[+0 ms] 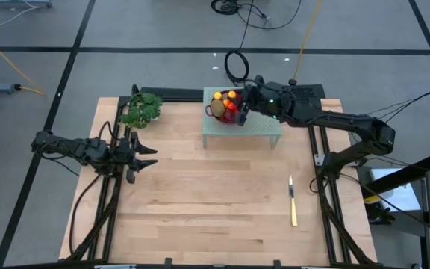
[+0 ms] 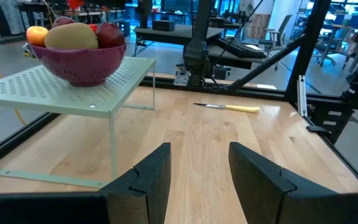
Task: Pick & Place Fruit
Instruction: Put the pear in the violet strainer bowl on the shelf
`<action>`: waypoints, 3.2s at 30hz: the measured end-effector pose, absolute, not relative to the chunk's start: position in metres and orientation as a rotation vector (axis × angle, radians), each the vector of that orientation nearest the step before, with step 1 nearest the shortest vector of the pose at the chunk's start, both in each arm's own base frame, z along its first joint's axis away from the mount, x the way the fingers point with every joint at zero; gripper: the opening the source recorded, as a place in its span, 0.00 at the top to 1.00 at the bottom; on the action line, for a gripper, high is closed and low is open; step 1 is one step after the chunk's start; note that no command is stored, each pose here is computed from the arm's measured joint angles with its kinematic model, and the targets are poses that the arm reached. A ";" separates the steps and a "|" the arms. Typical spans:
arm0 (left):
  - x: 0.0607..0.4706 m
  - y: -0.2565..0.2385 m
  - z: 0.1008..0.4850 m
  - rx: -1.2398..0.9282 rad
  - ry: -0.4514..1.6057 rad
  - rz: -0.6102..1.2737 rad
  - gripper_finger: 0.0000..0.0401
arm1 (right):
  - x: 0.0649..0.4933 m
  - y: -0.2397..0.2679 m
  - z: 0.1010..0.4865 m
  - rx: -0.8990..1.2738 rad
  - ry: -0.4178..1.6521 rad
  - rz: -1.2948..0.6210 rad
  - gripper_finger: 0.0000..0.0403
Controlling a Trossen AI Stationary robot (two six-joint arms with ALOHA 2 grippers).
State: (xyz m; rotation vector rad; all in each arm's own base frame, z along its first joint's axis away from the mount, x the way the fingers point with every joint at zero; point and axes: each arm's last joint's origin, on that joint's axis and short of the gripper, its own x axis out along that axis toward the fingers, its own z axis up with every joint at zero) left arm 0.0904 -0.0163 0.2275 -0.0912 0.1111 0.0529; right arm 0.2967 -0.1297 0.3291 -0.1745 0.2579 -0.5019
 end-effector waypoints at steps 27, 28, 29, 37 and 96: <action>0.090 -0.016 0.228 -0.100 0.111 0.053 0.60 | 0.303 -0.132 0.316 -0.095 0.296 -0.504 0.69; 0.090 -0.016 0.228 -0.100 0.111 0.053 0.60 | 0.303 -0.132 0.316 -0.095 0.296 -0.504 0.69; 0.090 -0.016 0.228 -0.100 0.111 0.053 0.60 | 0.303 -0.132 0.316 -0.095 0.298 -0.504 0.69; 0.090 -0.016 0.228 -0.099 0.111 0.053 0.60 | 0.303 -0.132 0.316 -0.095 0.297 -0.504 0.69; 0.090 -0.016 0.228 -0.103 0.110 0.053 0.60 | 0.300 -0.139 0.313 -0.012 0.303 -0.486 0.56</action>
